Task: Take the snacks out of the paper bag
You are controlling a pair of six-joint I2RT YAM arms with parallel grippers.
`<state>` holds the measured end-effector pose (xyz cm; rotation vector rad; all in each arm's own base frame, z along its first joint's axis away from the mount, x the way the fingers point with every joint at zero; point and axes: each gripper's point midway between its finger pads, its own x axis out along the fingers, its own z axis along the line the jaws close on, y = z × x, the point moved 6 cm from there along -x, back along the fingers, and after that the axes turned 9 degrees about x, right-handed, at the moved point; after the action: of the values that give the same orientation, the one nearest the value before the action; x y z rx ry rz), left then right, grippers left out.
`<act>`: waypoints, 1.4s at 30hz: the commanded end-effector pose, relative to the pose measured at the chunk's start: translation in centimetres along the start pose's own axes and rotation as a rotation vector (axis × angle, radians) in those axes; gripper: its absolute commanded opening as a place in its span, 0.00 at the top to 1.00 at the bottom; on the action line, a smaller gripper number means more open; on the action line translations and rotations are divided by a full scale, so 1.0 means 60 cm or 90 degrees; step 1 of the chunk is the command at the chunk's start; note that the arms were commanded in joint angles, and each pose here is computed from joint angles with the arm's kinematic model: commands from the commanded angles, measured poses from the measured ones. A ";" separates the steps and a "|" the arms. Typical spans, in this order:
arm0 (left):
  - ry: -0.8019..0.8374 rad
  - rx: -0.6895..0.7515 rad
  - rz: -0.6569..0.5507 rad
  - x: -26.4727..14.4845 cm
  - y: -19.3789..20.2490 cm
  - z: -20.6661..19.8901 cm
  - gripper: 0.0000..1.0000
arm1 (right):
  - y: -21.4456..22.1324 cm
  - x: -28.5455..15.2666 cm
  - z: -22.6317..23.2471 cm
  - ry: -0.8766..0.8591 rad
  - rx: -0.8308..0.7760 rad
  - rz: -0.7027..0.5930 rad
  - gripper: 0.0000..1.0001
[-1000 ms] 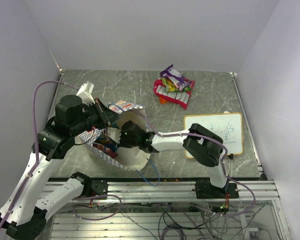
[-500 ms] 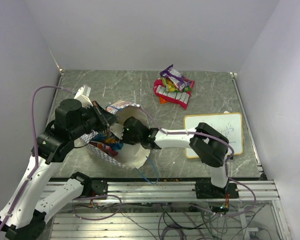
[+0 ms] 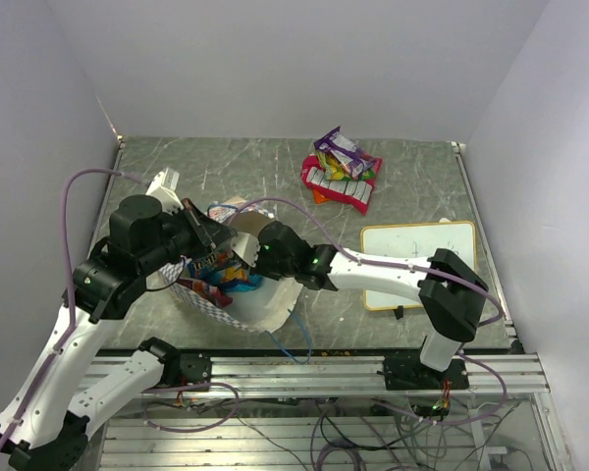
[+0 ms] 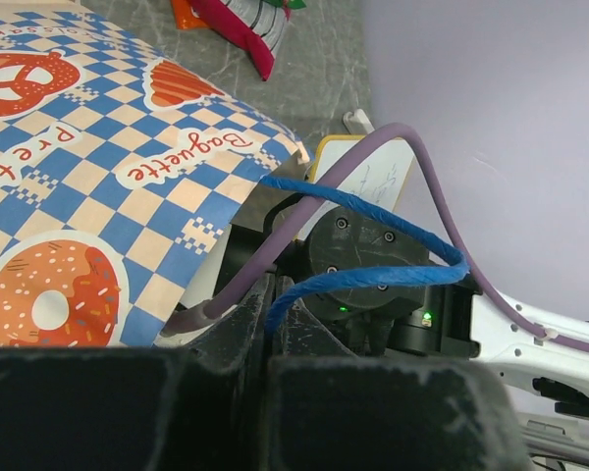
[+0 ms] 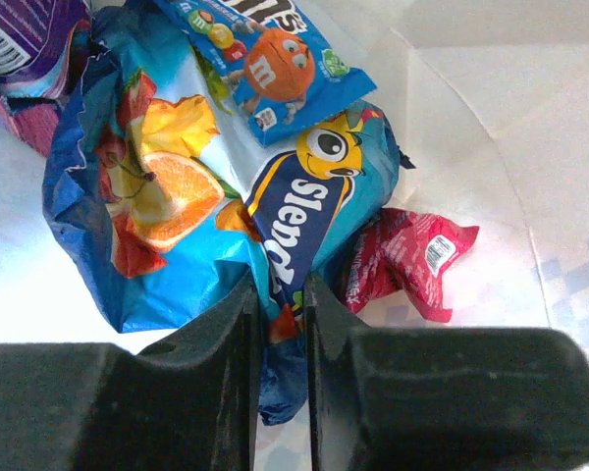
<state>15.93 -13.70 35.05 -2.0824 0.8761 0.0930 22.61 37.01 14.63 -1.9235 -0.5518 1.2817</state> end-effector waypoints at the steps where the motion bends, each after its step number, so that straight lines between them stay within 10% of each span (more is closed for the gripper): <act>1: -0.014 0.002 0.003 0.013 0.002 0.007 0.93 | -0.058 -0.050 -0.025 0.039 0.005 -0.060 1.00; 13: -0.030 0.004 0.022 0.018 0.009 0.015 0.93 | 0.001 -0.076 -0.007 -0.011 -0.110 -0.006 0.98; 26: -0.001 0.005 0.052 0.037 0.014 0.007 0.93 | 0.057 -0.056 0.015 -0.071 -0.148 0.029 0.32; 31: 0.002 0.002 0.053 0.036 0.019 0.009 0.93 | 0.059 -0.039 0.010 -0.118 -0.202 0.056 0.20; 42: 0.005 0.028 0.060 0.045 0.009 0.003 0.93 | 0.101 -0.004 0.008 -0.113 -0.192 0.140 0.35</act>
<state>17.13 -15.15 33.10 -2.0359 0.9766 0.1474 21.09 33.47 10.77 -2.1414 -0.7543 1.5790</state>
